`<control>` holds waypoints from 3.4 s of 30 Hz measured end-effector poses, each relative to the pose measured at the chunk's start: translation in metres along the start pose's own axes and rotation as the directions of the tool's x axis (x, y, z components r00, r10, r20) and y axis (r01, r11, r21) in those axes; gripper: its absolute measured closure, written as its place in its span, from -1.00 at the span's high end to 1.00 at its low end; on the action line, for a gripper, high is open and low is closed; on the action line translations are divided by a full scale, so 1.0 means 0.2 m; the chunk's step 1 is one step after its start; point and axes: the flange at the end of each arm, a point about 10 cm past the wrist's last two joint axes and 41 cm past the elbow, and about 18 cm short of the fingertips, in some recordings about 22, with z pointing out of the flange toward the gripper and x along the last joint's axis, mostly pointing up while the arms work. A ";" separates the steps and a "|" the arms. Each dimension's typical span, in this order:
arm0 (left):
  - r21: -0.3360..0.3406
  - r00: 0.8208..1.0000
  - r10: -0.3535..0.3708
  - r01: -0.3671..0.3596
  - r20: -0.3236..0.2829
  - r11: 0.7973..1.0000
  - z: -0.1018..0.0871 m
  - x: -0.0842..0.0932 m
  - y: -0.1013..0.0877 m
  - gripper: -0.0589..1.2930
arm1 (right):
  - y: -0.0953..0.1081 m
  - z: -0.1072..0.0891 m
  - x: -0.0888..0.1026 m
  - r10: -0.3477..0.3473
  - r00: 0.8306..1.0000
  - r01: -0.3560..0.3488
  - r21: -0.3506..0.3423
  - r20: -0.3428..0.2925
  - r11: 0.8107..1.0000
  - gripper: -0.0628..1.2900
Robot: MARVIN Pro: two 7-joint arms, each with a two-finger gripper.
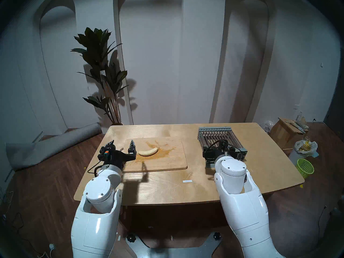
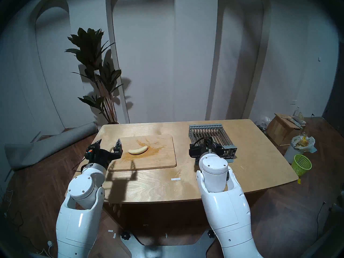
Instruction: Cut the banana into four pieces on the cutting board
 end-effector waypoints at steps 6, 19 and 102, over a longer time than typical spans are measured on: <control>0.000 1.000 0.000 0.000 0.000 1.000 0.00 0.00 0.00 0.95 | -0.01 -0.01 0.00 0.003 1.000 -0.003 0.003 0.000 1.000 0.94; 0.000 1.000 0.000 0.000 0.000 1.000 0.00 0.00 0.00 0.95 | -0.01 -0.07 -0.06 0.007 1.000 -0.007 -0.004 0.018 1.000 0.94; 0.001 1.000 0.000 0.000 0.001 1.000 0.00 0.00 0.00 0.95 | 0.04 -0.08 -0.08 0.004 1.000 -0.004 0.038 -0.005 0.999 -0.50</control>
